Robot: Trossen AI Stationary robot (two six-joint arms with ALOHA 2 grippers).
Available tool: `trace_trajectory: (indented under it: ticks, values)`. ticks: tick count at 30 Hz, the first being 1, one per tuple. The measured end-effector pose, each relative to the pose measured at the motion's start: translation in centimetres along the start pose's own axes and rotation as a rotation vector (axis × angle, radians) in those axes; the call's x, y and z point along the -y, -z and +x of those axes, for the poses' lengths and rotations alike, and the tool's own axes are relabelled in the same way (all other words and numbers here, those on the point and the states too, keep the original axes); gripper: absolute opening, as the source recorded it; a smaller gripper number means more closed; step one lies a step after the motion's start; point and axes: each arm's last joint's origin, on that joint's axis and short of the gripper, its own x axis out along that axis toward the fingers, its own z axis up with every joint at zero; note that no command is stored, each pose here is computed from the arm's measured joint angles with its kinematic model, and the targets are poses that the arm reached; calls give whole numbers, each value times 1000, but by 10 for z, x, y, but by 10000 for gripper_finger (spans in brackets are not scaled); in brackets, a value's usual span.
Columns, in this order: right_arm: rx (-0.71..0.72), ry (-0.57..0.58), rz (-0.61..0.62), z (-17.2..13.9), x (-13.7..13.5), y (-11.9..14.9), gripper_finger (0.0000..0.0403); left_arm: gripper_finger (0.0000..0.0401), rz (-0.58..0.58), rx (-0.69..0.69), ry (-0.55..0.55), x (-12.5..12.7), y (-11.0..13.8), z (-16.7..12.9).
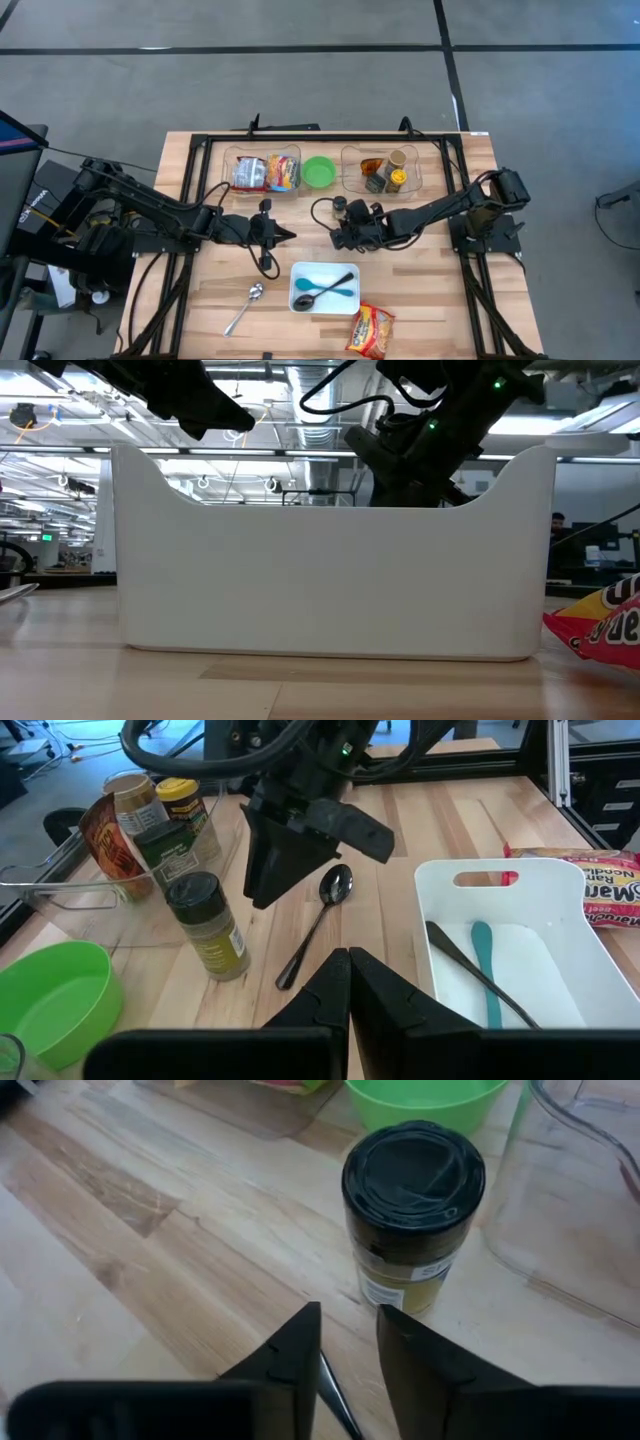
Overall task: Pick & Place Food Item
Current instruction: Put the black seasoning into the right transparent bin
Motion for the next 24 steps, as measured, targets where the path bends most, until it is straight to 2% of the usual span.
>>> trace_trajectory:
  ticks: [13, 24]
  values:
    - [-9, 39, -9, 8, 8, -8, 246, 4, 0, 0, 0, 0, 0, 0]
    - [-3, 60, 32, 17, 17, -20, 260, 4, 0, 0, 0, 0, 0, 0]
